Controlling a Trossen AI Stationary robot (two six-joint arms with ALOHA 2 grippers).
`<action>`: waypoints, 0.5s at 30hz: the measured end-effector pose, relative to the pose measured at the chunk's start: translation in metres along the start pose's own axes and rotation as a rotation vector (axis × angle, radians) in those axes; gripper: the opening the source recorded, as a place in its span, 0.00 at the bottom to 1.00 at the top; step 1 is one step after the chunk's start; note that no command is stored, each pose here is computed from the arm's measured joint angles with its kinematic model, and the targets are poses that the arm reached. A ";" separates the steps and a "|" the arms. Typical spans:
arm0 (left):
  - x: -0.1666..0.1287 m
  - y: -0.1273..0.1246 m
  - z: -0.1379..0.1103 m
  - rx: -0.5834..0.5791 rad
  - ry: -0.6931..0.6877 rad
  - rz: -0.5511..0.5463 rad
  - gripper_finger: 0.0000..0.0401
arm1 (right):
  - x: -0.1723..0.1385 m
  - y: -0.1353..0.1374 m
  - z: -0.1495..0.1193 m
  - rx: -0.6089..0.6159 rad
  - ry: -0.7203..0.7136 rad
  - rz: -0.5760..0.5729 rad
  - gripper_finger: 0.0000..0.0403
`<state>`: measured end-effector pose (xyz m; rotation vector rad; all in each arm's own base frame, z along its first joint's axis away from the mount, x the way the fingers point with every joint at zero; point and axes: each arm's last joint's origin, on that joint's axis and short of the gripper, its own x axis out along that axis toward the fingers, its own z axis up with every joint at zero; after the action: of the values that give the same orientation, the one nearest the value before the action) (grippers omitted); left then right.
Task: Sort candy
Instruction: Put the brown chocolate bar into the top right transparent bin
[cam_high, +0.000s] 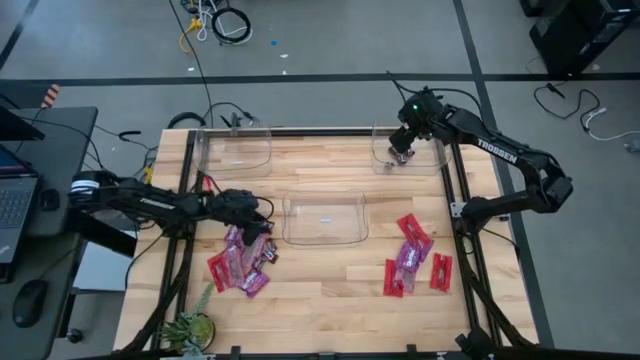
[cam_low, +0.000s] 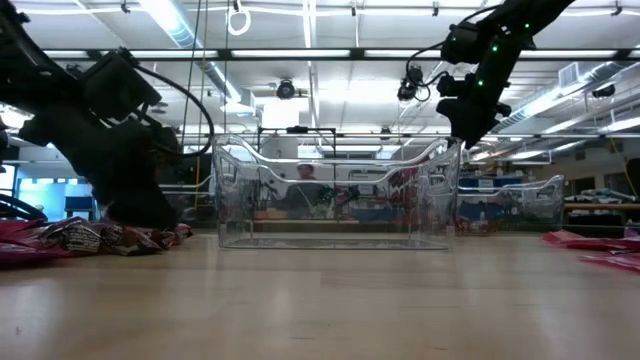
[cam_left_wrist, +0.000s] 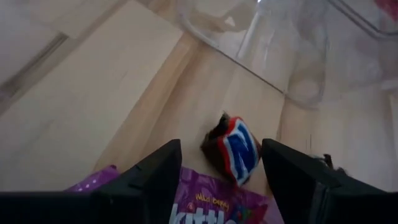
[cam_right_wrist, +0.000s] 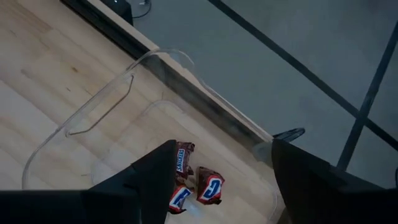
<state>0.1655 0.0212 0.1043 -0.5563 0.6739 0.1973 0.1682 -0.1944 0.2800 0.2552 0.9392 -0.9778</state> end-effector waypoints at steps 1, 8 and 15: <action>0.002 0.000 0.000 0.001 -0.005 -0.002 0.58 | 0.000 0.000 0.000 0.000 0.000 0.000 0.61; 0.012 -0.004 0.006 0.041 0.024 -0.001 0.55 | 0.000 0.000 0.000 0.000 0.000 0.000 0.59; 0.014 -0.005 0.008 0.067 0.025 0.015 0.33 | 0.000 0.000 0.000 -0.016 0.000 0.000 0.56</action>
<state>0.1822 0.0207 0.1025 -0.4899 0.7061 0.1812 0.1681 -0.1944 0.2800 0.2417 0.9472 -0.9697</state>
